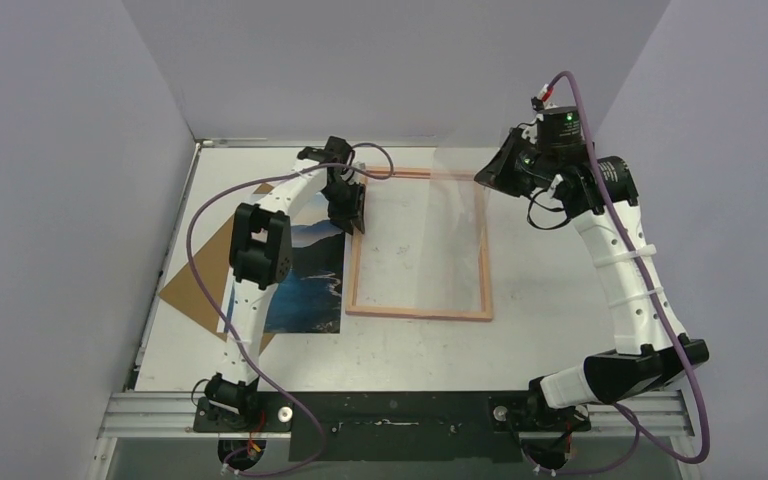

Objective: Put the photo into the frame

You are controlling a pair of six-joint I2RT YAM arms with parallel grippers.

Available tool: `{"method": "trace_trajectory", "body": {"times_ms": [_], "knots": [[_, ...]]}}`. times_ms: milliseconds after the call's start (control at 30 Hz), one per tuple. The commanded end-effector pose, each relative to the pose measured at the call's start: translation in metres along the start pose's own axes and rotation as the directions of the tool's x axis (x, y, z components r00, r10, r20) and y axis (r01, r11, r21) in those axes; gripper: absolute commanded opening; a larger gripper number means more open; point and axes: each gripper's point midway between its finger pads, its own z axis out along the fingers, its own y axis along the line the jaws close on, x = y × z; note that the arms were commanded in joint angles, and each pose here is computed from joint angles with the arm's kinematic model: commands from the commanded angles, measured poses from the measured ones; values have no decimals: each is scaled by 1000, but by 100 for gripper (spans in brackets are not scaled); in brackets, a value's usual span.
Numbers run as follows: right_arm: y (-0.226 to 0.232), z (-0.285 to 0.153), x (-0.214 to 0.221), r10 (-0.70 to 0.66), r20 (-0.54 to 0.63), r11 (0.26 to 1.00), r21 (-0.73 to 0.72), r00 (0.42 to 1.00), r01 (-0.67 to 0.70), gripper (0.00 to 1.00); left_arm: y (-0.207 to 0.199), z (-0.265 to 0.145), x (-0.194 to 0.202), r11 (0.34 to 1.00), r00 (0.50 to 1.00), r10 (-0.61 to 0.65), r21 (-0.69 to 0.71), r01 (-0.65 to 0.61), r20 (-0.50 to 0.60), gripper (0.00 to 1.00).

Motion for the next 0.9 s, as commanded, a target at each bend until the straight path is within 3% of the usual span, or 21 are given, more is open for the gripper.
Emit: {"method": "trace_trajectory", "body": {"times_ms": [0,233,467,633,867], "knots": [[24,-3,-17,24,56,994,-111,998,-18,0,-41,-64,-25,974,995,17,222,-39,103,36],[52,12,-27,87,24,969,-235,996,-79,0,-31,-119,-49,956,974,-84,292,20,210,48],[72,45,-22,177,-69,930,-314,982,-189,0,46,-143,-62,974,921,-221,125,190,321,60],[97,77,-11,196,-136,903,-362,971,-233,0,86,-141,-54,956,900,-294,95,278,323,62],[129,101,-6,196,-181,882,-396,964,-254,0,102,-140,-49,945,887,-327,99,312,325,62]]}}
